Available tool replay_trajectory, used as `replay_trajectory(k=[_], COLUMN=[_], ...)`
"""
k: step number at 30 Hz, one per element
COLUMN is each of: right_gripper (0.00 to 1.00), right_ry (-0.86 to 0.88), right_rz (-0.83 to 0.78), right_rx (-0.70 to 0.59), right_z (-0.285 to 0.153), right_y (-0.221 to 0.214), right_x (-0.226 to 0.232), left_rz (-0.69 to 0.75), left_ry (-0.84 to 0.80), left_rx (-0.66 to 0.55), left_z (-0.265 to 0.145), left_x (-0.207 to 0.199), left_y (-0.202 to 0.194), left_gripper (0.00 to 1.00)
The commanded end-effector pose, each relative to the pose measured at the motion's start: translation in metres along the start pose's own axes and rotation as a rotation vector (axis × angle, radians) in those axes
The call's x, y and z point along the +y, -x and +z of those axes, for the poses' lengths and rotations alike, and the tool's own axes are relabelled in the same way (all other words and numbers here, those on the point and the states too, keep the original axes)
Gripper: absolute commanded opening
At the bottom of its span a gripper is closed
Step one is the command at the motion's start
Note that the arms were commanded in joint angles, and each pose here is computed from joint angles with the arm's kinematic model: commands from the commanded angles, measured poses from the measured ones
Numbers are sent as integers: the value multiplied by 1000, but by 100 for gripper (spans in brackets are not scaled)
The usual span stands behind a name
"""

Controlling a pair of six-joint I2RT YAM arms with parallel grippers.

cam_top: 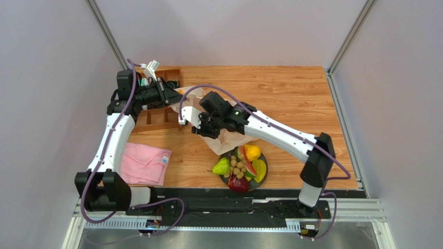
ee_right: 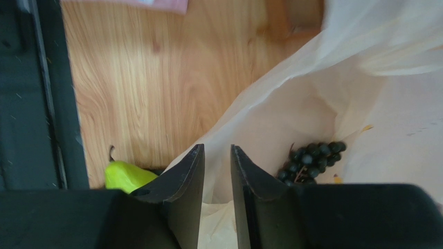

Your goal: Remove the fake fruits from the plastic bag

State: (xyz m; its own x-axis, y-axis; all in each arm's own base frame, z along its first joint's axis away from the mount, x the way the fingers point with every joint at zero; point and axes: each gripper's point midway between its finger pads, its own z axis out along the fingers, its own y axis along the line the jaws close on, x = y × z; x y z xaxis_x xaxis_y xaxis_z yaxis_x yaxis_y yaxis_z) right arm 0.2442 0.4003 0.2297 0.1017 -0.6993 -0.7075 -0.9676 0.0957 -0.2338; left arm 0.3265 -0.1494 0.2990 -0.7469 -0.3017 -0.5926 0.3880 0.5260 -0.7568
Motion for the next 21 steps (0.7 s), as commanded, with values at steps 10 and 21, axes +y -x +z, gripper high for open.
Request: replay_trajectory(k=[10, 21], right_gripper=[23, 27], right_ry=[46, 72], right_rz=[-7, -23], right_rx=[222, 359], right_z=[-7, -4], right_y=[-64, -109], right_x=[-59, -74], left_rz=[-2, -5], left_ry=[-37, -45], left_rx=[4, 17], left_z=[3, 5], left_x=[-9, -7], left_y=[8, 7], left_gripper=[0, 0])
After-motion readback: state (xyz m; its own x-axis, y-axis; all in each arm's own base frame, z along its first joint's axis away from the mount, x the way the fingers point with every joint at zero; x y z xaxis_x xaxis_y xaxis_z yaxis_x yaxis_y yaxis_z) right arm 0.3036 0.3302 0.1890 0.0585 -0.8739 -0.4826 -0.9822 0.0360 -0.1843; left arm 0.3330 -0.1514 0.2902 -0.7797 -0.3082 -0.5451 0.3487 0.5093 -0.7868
